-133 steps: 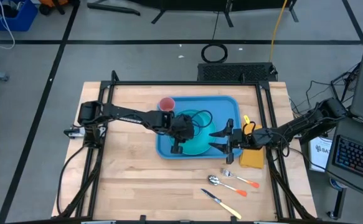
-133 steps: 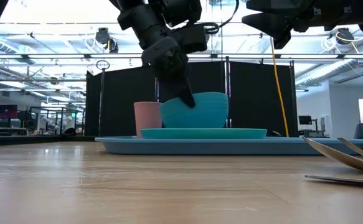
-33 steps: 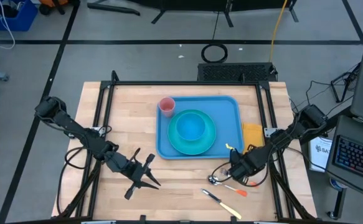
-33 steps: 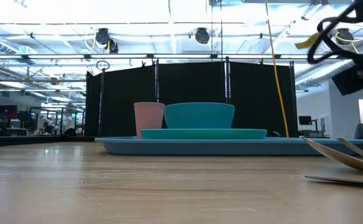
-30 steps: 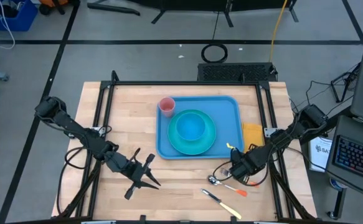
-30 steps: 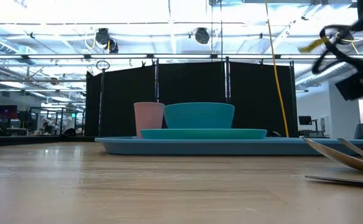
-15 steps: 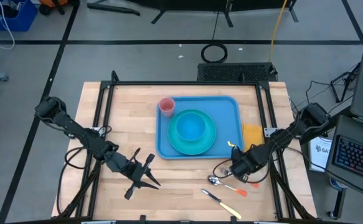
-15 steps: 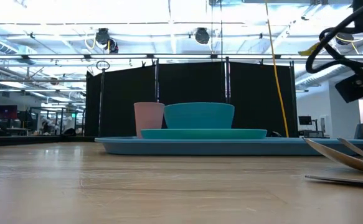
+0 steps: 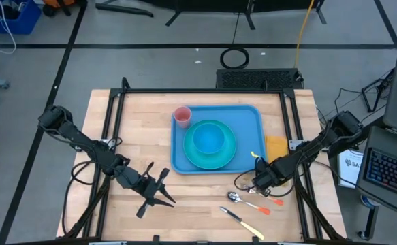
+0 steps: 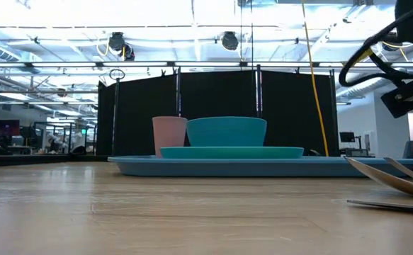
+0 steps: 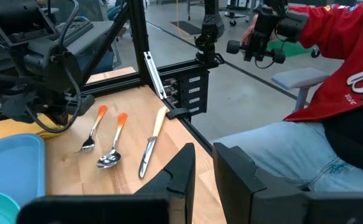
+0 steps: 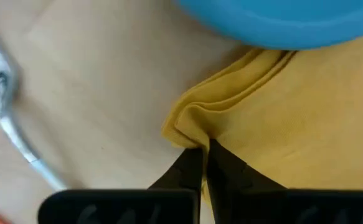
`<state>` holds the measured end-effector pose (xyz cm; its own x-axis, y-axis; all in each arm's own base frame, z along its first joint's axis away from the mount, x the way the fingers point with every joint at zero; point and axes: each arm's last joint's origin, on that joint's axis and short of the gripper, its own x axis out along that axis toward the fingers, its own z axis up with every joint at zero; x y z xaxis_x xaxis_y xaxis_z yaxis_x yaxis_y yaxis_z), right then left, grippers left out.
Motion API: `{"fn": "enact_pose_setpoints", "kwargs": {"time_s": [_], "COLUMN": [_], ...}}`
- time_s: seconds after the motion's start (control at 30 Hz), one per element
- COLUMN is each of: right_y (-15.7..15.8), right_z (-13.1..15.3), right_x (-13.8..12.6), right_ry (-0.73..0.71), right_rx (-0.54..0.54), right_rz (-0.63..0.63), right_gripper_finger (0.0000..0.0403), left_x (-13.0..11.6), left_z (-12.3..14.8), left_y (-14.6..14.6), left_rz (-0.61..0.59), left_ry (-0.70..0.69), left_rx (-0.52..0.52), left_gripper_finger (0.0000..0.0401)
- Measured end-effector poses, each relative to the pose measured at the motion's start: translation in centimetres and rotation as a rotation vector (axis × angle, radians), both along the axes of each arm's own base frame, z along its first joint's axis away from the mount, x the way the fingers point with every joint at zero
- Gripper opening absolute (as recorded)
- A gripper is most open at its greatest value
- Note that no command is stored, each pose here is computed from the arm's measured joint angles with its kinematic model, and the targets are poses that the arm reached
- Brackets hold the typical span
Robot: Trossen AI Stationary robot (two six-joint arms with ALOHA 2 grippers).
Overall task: Set up tray
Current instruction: Put the yellow napkin on the blue serving tray to the right of the blue plate
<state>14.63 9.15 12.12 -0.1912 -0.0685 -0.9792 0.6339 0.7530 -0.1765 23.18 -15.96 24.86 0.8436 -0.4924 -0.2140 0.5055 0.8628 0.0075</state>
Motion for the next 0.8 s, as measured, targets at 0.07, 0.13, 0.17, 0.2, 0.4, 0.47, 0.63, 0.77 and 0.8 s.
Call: {"fn": "enact_pose_setpoints", "kwargs": {"time_s": [0.07, 0.13, 0.17, 0.2, 0.4, 0.47, 0.63, 0.77, 0.8], "right_y": [0.0, -0.1, -0.2, -0.3, -1.2, -1.5, -2.1, -2.1, -2.1], "right_z": [0.7, 1.4, 1.8, 2.1, 4.0, 4.4, 5.3, 5.8, 5.9], "right_x": [0.1, 0.0, -0.2, -0.4, -1.4, -1.7, -2.0, -2.0, -2.0], "right_ry": [-0.036, -0.065, -0.079, -0.086, -0.168, -0.2, -0.306, -0.362, -0.374], "right_rx": [0.013, 0.015, 0.02, 0.02, -0.039, -0.074, -0.129, -0.095, -0.087], "right_rz": [-0.019, -0.035, -0.05, -0.063, -0.133, -0.15, -0.178, -0.205, -0.21], "right_gripper_finger": [0.0002, 0.0002, 0.0002, 0.0001, 0.0001, 0.0001, 0.0001, 0.0, 0.0], "left_x": [0.0, 0.0, 0.0, 0.0, 0.0, 0.0, 0.0, 0.0, 0.0], "left_z": [0.0, 0.0, 0.0, 0.0, 0.0, 0.0, 0.0, 0.0, 0.0], "left_y": [0.0, 0.0, 0.0, 0.0, 0.0, 0.0, 0.0, 0.0, 0.0], "left_rz": [0.0, 0.0, 0.0, 0.0, 0.0, 0.001, 0.001, 0.001, 0.001], "left_ry": [0.0, 0.001, 0.001, 0.001, 0.003, 0.004, 0.004, 0.004, 0.004], "left_rx": [-0.001, 0.0, -0.001, -0.002, -0.002, -0.002, -0.002, -0.002, -0.002], "left_gripper_finger": [0.0063, 0.0063, 0.0063, 0.0063, 0.0063, 0.0063, 0.0063, 0.0063, 0.0063]}}
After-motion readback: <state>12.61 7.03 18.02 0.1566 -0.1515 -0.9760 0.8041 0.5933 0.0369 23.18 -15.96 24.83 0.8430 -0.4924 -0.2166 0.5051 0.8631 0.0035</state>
